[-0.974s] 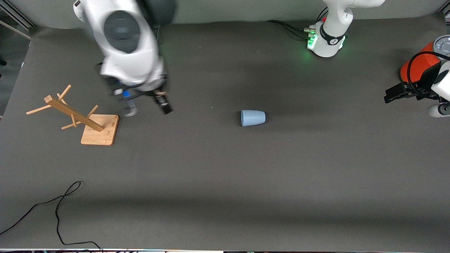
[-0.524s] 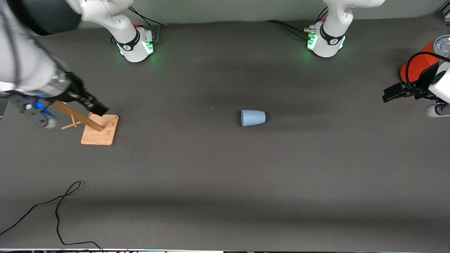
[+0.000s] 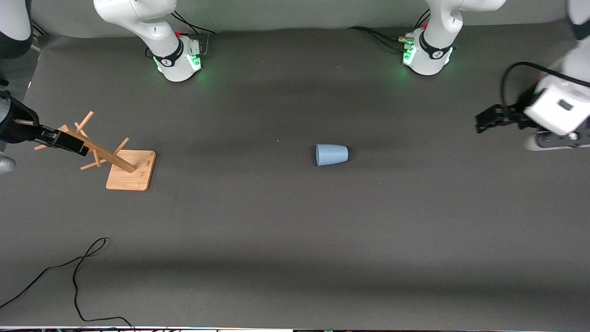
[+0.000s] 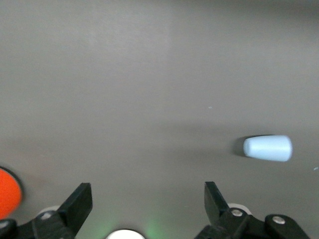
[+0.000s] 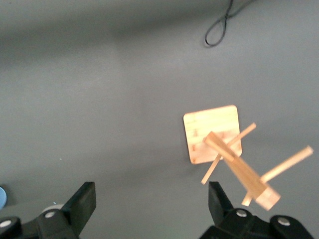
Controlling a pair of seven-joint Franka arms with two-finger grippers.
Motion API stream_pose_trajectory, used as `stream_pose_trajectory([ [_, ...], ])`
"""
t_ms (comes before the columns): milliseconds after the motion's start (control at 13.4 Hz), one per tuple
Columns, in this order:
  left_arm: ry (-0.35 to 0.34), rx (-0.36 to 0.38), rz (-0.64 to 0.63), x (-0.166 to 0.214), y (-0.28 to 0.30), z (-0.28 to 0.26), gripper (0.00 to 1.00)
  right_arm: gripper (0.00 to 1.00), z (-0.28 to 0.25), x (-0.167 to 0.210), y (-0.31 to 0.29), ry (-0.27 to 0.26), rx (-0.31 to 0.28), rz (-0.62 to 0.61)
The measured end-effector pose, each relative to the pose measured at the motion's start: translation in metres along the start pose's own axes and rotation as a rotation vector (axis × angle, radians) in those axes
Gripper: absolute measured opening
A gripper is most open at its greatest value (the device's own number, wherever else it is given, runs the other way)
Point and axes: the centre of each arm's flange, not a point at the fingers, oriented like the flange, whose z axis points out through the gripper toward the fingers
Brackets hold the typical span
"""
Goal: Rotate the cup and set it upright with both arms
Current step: 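Reach the left gripper to the lying cup and grasp its rim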
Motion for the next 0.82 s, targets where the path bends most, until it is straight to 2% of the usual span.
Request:
stream_pose_trajectory([
  [225,-0.001,0.019,-0.049,-0.021,0.100,0.020,1.00,1.00,0.002,0.008,0.010,0.053,0.008,-0.171],
  [374,0.005,0.054,-0.081,-0.027,0.173,0.050,1.00,1.00,0.005,0.012,0.012,0.073,0.007,-0.235],
  [524,0.035,0.144,-0.086,-0.030,0.246,0.096,1.00,1.00,0.005,0.012,0.010,0.077,0.006,-0.254],
  [674,0.056,0.234,-0.031,-0.041,0.306,0.156,1.00,1.00,0.004,0.011,0.009,0.079,0.006,-0.258],
  [824,0.074,0.293,0.028,-0.057,0.349,0.212,1.00,1.00,0.003,0.010,0.009,0.080,0.007,-0.258],
])
